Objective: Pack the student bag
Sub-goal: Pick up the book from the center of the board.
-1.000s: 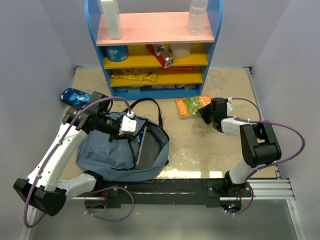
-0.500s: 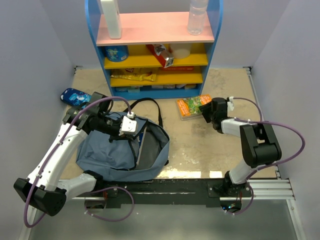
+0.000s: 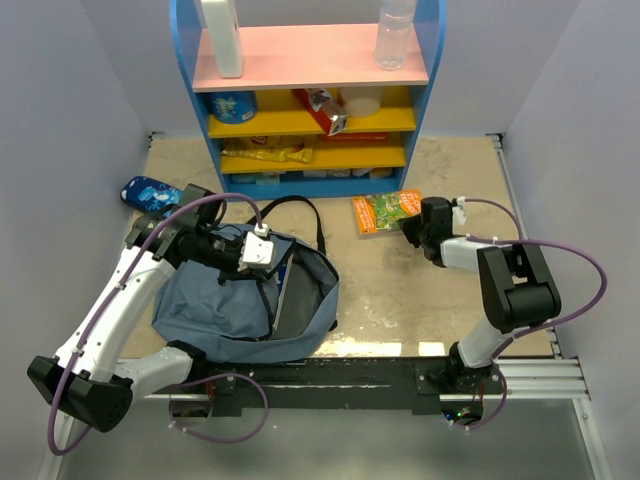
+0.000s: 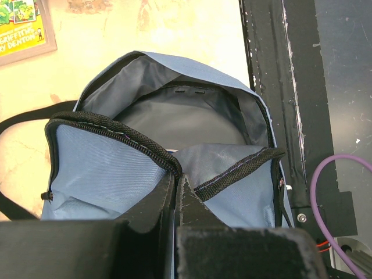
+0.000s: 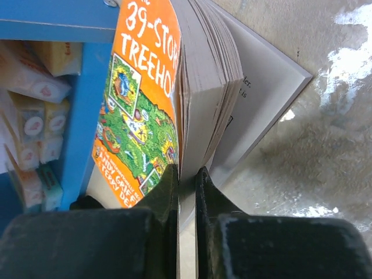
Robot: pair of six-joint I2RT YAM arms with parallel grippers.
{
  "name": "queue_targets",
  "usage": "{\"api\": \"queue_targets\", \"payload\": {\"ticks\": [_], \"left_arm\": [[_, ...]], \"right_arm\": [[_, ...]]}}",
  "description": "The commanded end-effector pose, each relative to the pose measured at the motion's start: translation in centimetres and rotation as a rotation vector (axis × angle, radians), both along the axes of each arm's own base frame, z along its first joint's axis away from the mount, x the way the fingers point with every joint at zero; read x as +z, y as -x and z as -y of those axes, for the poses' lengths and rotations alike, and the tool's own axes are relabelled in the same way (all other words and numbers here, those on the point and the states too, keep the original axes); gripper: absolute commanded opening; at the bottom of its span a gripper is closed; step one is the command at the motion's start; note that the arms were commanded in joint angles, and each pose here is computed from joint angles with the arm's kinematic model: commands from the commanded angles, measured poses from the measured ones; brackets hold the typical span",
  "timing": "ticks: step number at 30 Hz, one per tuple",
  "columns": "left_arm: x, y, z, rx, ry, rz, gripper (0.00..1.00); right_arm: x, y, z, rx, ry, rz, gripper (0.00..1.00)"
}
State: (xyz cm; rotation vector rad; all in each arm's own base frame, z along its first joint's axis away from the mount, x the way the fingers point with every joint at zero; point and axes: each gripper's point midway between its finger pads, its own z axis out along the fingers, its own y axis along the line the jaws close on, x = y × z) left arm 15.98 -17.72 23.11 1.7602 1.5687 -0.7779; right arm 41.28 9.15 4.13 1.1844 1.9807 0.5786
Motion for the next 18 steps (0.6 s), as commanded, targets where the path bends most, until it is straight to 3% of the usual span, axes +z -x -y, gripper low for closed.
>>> {"api": "queue_targets", "payload": {"ticks": [1, 6, 10, 14, 18], "left_arm": [[0.1, 0.1, -0.2, 0.002, -0.001, 0.001, 0.00], [0.1, -0.1, -0.1, 0.002, 0.001, 0.003, 0.00], [0.2, -0.2, -0.1, 0.006, 0.001, 0.008, 0.00], [0.9, -0.6, 0.1, 0.016, 0.014, 0.032, 0.00], [2.4, -1.4, 0.2, 0.030, 0.021, 0.075, 0.00]], "right_arm": [[3.4, -1.4, 0.0, -0.014, 0.010, 0.106, 0.00], [5.4, -0.8, -0.5, 0.023, -0.017, 0.158, 0.00], [9.7, 0.7, -1.6, 0.097, -0.055, 0.241, 0.00], [15.2, 3.7, -2.5, 0.178, -0.070, 0.350, 0.00], [17.6, 7.2, -3.8, 0.284, -0.096, 0.379, 0.00]]}}
